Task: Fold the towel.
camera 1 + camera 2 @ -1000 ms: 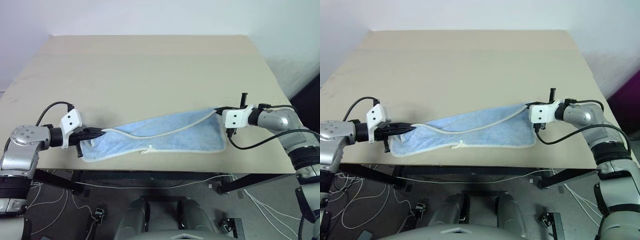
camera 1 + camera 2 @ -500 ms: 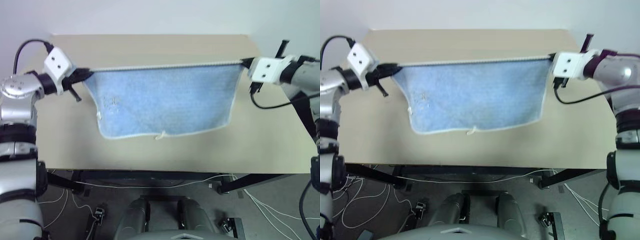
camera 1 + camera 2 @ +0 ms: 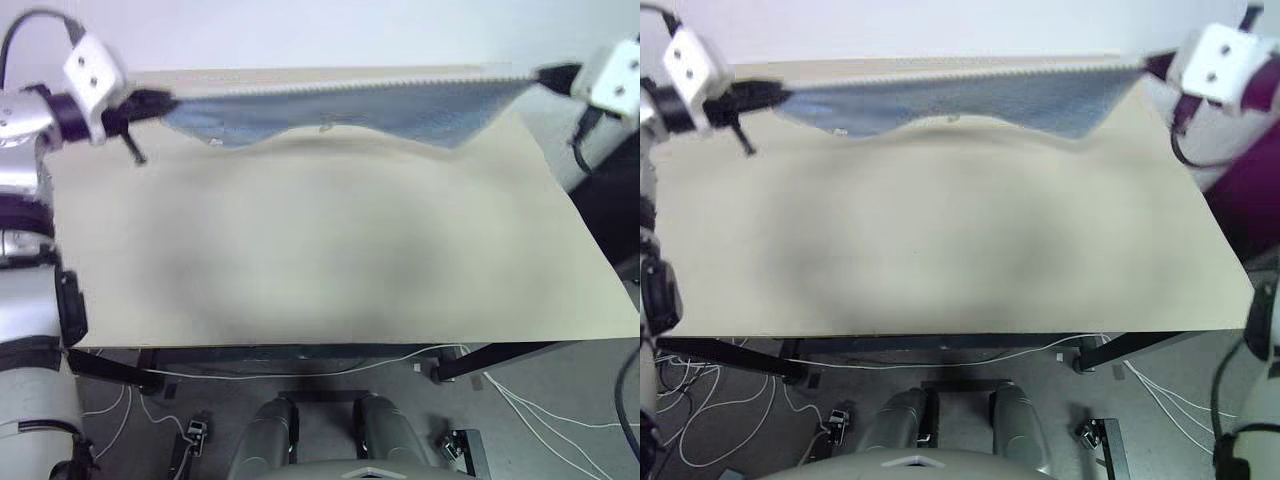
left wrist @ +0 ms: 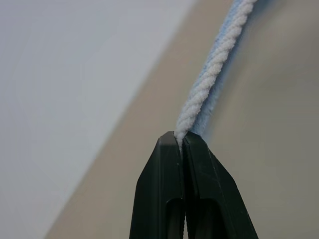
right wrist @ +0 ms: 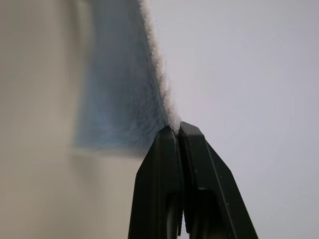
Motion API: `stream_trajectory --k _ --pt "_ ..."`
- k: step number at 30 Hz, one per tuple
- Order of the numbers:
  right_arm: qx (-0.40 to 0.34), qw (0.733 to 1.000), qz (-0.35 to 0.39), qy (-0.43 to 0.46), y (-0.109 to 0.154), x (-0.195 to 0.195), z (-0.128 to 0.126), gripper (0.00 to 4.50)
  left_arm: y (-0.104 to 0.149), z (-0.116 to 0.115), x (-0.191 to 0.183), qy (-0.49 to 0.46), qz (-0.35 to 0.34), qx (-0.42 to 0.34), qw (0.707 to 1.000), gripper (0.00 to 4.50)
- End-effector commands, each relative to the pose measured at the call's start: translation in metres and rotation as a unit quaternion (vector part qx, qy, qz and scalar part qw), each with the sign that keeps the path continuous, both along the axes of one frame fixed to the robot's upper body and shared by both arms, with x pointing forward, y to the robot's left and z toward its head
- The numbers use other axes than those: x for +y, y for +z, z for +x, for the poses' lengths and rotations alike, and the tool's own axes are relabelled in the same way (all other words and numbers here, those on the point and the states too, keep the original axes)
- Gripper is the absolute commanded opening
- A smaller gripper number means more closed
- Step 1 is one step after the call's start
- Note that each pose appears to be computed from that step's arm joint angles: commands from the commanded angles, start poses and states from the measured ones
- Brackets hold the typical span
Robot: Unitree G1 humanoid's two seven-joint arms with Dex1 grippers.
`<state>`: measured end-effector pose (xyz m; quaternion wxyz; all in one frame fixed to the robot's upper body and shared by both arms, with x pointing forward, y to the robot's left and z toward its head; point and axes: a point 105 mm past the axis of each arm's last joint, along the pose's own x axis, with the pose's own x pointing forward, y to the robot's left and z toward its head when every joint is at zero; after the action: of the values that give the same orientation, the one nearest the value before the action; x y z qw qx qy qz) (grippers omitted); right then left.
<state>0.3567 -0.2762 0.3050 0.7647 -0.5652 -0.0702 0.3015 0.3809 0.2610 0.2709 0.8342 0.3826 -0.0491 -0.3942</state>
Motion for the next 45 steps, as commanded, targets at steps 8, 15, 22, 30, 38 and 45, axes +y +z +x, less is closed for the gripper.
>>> stream_trajectory --k 8,15,22,30,38,45 --pt "0.284 0.956 0.073 0.012 -0.122 0.009 -0.093 0.03 -0.087 -0.079 0.046 0.012 0.045 0.190 0.981 0.00" --pt "0.348 0.932 0.097 0.013 -0.135 0.020 -0.115 0.03 -0.094 -0.091 0.039 0.005 0.031 0.219 0.975 0.00" --pt "0.297 0.950 0.098 0.014 -0.119 0.026 -0.084 0.03 -0.099 -0.070 0.036 0.030 0.039 0.206 0.977 0.00" --pt "0.254 0.965 0.073 -0.011 -0.115 0.025 -0.018 0.03 -0.095 -0.007 0.025 0.089 0.061 0.132 0.985 0.00" --pt "0.242 0.967 0.057 -0.050 -0.133 0.014 0.019 0.03 -0.098 0.029 0.002 0.110 0.077 0.088 0.987 0.00" --pt "0.233 0.968 0.063 -0.069 -0.144 0.007 0.030 0.03 -0.109 0.039 -0.003 0.133 0.094 0.086 0.983 0.00"
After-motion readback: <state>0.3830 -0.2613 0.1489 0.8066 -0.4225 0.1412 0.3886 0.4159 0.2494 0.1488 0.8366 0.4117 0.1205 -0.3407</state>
